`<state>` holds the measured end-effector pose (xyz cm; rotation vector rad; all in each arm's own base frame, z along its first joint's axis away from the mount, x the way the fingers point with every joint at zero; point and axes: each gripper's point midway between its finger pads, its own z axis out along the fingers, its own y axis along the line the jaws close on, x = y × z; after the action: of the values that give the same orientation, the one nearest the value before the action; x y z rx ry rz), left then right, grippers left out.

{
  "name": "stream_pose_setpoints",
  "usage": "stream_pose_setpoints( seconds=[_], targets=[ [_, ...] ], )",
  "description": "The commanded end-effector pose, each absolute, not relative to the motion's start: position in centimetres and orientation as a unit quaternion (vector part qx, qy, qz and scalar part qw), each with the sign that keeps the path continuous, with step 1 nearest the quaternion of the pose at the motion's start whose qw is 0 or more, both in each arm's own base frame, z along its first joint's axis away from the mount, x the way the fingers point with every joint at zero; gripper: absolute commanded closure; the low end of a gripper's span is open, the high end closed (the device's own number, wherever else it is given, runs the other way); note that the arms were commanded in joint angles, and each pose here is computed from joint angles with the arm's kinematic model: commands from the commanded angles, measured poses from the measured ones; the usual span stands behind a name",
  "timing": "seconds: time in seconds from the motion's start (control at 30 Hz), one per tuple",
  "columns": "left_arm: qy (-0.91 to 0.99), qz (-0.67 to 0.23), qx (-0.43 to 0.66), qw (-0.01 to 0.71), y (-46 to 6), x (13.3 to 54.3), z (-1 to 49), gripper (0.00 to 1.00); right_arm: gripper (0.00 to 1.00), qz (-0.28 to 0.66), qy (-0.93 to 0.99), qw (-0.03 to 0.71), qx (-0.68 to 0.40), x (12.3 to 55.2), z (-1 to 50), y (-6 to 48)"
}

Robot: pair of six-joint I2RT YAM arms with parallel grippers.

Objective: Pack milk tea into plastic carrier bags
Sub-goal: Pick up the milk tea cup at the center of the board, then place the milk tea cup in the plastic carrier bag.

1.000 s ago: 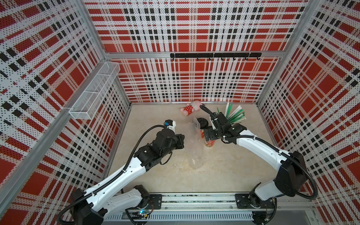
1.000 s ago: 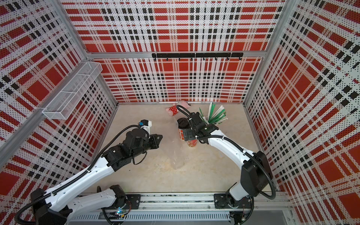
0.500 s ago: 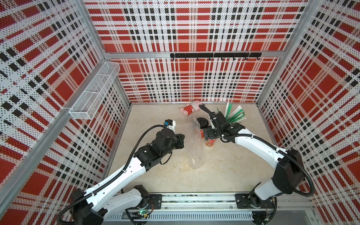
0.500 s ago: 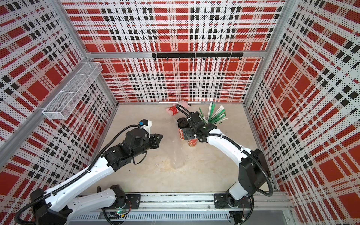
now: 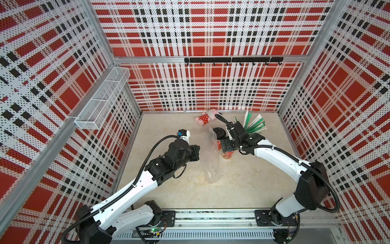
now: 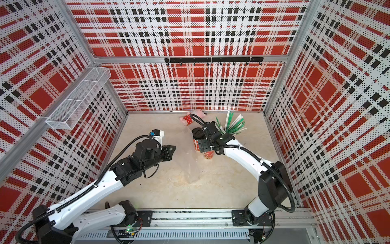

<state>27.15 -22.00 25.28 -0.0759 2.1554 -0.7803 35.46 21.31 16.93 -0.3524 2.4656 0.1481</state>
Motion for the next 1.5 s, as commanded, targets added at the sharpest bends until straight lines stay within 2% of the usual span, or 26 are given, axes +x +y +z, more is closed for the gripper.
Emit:
stream_pose_setpoints(
  seconds=[0.0,0.27,0.53,0.6,0.7,0.9,1.07,1.3,1.47],
  targets=[
    [0.851,-0.315,-0.029,0.418,-21.8,27.3,25.6,0.93,0.08,0.055,0.931,0.337,-0.128,35.7,19.0,20.9],
    [0.848,-0.319,-0.029,0.423,-21.9,27.4,26.1,0.93,0.12,0.066,0.930,0.339,-0.122,34.3,21.1,20.2],
    [0.847,-0.324,-0.026,0.420,-22.4,27.6,26.0,0.93,0.17,0.089,0.936,0.326,-0.101,30.5,24.4,18.2],
    [0.846,-0.326,-0.025,0.420,-22.5,27.6,26.0,0.93,0.23,0.106,0.935,0.327,-0.088,29.2,26.2,17.7],
    [0.843,-0.331,-0.024,0.423,-22.6,27.7,26.2,0.93,0.26,0.137,0.931,0.325,-0.093,27.1,28.7,17.8],
    [0.840,-0.338,-0.021,0.424,-23.0,27.9,26.3,0.93,0.27,0.152,0.916,0.349,-0.124,24.5,35.0,18.2],
    [0.837,-0.341,-0.019,0.427,-23.2,28.0,26.3,0.93,0.28,0.161,0.901,0.377,-0.141,24.1,39.9,18.6],
    [0.833,-0.351,-0.015,0.428,-23.6,28.1,26.5,0.92,0.31,0.205,0.868,0.415,-0.179,24.7,45.2,21.4],
    [0.833,-0.351,-0.015,0.426,-23.7,28.2,26.3,0.93,0.32,0.263,0.848,0.396,-0.234,23.6,45.3,26.6]
  ],
)
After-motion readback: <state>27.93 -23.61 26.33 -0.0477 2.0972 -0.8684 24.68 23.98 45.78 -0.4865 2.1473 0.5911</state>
